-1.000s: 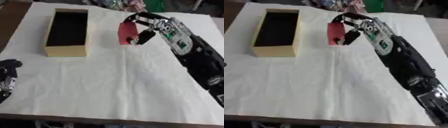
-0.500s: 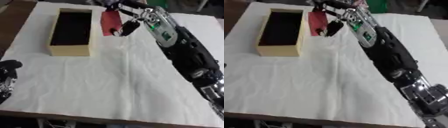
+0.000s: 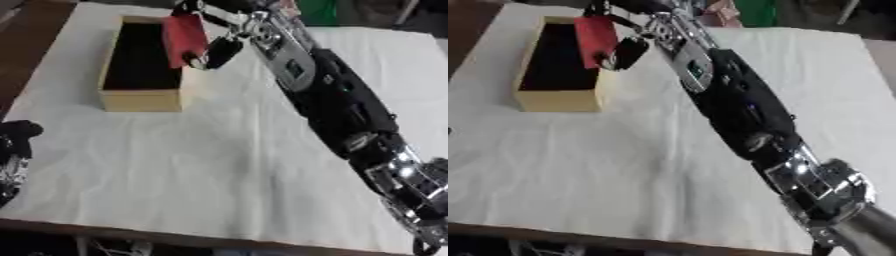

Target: Pick up objects on the table and place them in the box.

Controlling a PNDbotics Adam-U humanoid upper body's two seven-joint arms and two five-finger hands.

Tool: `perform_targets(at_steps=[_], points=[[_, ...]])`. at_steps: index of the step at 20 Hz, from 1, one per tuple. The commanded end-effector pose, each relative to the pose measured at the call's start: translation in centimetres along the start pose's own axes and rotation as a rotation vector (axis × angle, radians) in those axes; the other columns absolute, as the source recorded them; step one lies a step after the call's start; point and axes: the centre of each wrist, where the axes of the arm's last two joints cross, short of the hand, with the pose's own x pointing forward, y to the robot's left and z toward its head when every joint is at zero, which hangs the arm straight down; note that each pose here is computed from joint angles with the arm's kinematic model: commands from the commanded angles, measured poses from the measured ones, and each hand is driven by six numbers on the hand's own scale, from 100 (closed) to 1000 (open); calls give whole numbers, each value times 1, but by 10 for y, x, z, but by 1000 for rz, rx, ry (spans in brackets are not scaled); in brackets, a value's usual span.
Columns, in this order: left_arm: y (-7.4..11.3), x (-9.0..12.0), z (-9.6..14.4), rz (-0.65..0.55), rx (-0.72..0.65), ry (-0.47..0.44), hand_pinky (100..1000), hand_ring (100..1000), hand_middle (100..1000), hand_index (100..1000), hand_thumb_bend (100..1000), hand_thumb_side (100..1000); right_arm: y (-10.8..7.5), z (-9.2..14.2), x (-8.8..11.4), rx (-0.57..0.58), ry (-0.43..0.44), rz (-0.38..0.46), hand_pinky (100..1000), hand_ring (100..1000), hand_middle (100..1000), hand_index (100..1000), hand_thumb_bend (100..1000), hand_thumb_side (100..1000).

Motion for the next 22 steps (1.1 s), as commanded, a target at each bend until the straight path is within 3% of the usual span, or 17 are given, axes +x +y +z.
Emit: perform_targets(at_steps=[1,7,10,14,22], points=[[1,8,-5,-8,-16,-30,1000,814,688,759,100,286,-7,-9,12,-31,-25,30,940,1000,604,853,164,100],[0,7,-6,-4,-22,-30,1000,814,688,759,100,289,5,-22,25,-35,-52,42,939,1000,678,876,175,100],[0,7,-6,-3,-21,-30,1000,814,688,759,100,289,12,-25,28,-40,-56,45,941,1000,779,923,192,100],[0,7,-5,-2,-19,-28,1000,814,688,759,100,291,19,-27,25,-44,-47,41,945,1000,869,957,209,100],[1,6,-4,-2,-13,-23,1000,814,688,759,100,291,24,-25,16,-105,-8,15,946,1000,952,994,241,139]])
